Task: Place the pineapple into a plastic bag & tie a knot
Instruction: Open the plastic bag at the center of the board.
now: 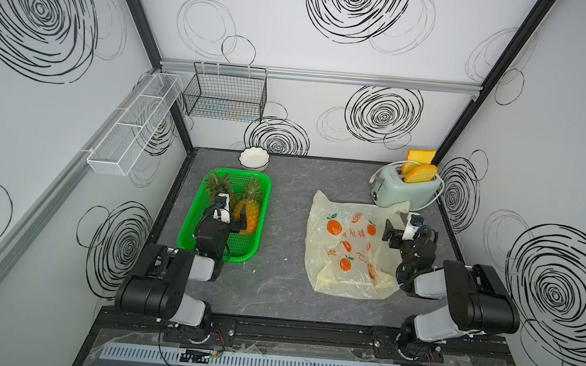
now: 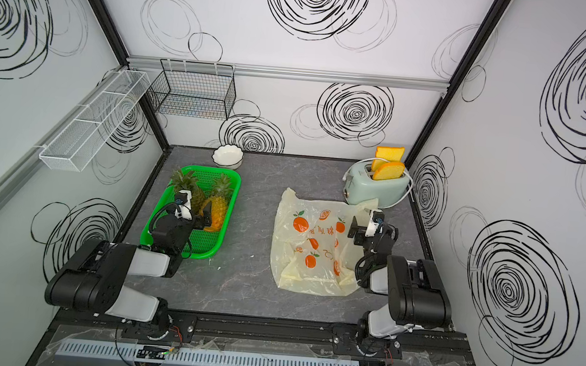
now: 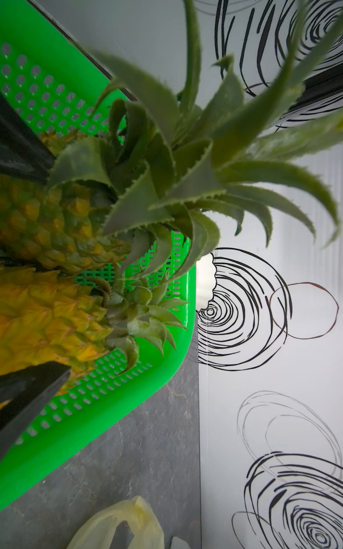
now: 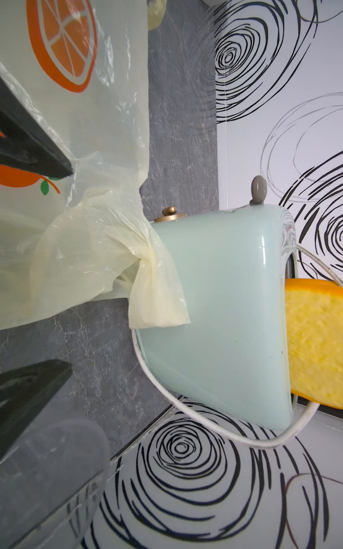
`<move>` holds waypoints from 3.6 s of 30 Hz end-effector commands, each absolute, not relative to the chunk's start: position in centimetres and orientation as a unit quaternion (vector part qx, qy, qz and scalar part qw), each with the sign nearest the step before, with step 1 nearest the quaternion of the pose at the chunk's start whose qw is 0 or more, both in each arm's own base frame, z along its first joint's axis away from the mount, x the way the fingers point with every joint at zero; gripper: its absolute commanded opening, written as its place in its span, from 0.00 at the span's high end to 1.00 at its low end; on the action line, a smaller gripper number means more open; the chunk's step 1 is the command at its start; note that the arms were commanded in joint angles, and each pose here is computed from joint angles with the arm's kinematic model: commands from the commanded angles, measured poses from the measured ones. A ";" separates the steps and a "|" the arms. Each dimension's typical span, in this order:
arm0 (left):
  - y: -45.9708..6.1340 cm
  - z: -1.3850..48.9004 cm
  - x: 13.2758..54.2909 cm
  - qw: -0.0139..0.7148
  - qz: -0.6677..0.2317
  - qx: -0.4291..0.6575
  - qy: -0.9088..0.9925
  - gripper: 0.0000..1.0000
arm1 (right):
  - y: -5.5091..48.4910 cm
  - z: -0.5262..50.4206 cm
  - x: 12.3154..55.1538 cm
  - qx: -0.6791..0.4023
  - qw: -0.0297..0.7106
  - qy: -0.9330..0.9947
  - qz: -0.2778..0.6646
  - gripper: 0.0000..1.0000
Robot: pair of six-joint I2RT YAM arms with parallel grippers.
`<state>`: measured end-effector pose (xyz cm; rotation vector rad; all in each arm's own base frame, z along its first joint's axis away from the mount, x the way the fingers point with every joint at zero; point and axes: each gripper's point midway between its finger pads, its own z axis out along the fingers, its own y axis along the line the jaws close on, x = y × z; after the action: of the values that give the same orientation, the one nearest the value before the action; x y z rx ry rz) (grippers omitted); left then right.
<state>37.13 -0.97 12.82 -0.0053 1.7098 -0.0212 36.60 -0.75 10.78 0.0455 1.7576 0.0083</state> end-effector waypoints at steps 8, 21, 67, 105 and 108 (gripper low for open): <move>-1.0 14.6 37.2 0.682 -0.006 0.003 0.732 0.03 | -0.5 12.3 37.1 0.011 0.658 0.753 0.000 0.01; -0.9 15.9 36.6 0.693 -0.014 0.002 0.721 0.03 | -0.6 14.2 36.4 0.017 0.669 0.743 -0.016 0.01; -30.0 18.0 44.3 0.283 -0.245 0.055 0.925 0.03 | 9.3 18.8 33.7 0.045 0.440 0.890 0.113 0.01; -30.1 28.2 45.9 0.498 -0.349 -0.001 0.794 1.00 | 10.1 23.4 33.2 0.165 0.397 0.883 0.188 0.08; -29.6 30.3 43.1 0.537 -0.367 0.002 0.760 1.00 | 12.2 24.6 34.2 0.208 0.355 0.878 0.244 0.10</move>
<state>43.66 -29.46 26.14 0.0498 2.0228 -0.8150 34.66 10.42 24.63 0.3634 2.1973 0.4711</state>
